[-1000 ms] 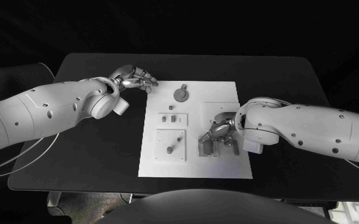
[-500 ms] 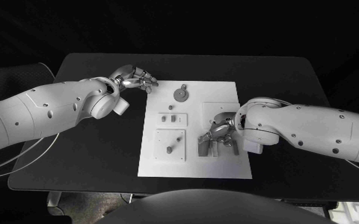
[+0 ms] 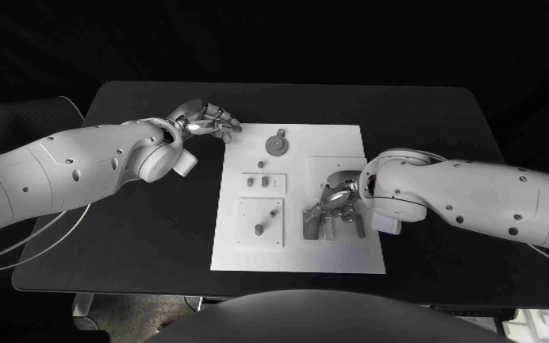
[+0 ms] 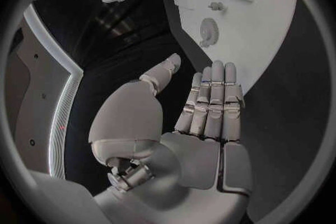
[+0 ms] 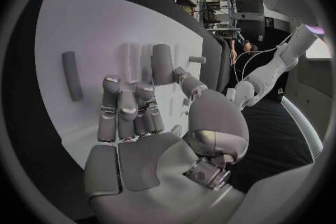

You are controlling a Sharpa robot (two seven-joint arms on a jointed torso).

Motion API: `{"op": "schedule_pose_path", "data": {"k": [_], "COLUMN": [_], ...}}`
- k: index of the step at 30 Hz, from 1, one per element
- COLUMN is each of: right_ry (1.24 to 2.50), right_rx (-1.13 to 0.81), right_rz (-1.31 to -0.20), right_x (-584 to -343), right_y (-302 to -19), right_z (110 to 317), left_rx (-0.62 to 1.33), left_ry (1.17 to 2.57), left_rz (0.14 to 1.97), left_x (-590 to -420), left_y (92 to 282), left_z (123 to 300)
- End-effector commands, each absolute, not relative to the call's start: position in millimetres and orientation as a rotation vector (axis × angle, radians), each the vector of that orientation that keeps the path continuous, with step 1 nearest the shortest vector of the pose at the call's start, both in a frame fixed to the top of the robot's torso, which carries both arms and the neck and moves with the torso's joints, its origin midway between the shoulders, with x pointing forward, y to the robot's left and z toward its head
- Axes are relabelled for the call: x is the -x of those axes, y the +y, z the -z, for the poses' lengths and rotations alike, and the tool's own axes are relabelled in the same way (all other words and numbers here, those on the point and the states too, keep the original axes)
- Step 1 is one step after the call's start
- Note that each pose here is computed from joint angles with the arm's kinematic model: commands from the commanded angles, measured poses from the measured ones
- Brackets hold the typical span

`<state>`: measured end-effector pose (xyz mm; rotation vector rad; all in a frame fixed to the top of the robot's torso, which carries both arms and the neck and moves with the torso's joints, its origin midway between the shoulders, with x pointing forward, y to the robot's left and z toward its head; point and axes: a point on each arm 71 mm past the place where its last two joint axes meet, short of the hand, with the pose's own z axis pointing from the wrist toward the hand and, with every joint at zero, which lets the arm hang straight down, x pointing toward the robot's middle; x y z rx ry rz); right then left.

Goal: Assemble the parts on the task board

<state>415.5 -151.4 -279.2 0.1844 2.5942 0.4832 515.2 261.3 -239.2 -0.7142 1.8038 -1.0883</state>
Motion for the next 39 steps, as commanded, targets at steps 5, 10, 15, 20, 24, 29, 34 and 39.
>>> {"op": "schedule_pose_path", "data": {"k": [5, 10, 15, 20, 24, 29, 34, 39], "right_ry": [2.564, 2.563, 2.56, 2.556, 2.545, 2.543, 2.541, 2.543], "right_rx": [-0.176, -0.173, -0.174, -0.176, -0.185, -0.185, -0.185, -0.191], "right_rz": [-0.505, -0.514, -0.523, -0.537, -0.548, -0.556, -0.563, -0.564], "right_x": [-415.4, -414.6, -414.1, -413.1, -413.3, -412.4, -411.3, -411.5], "right_y": [-150.5, -150.5, -151.7, -151.7, -153.0, -153.9, -154.7, -156.3], "right_z": [280.0, 279.6, 279.2, 278.4, 277.8, 277.2, 276.5, 276.8], "left_rx": [0.711, 0.714, 0.715, 0.715, 0.714, 0.714, 0.714, 0.713], "left_ry": [1.815, 1.818, 1.82, 1.826, 1.828, 1.829, 1.833, 1.836], "left_rz": [1.103, 1.1, 1.097, 1.095, 1.093, 1.092, 1.089, 1.086], "left_x": [-514.6, -514.4, -514.2, -513.6, -513.5, -513.5, -513.4, -513.4], "left_y": [259.5, 260.7, 261.4, 261.5, 262.1, 262.4, 262.9, 263.3], "left_z": [238.7, 239.0, 239.1, 239.3, 239.4, 239.5, 239.7, 239.9]}}
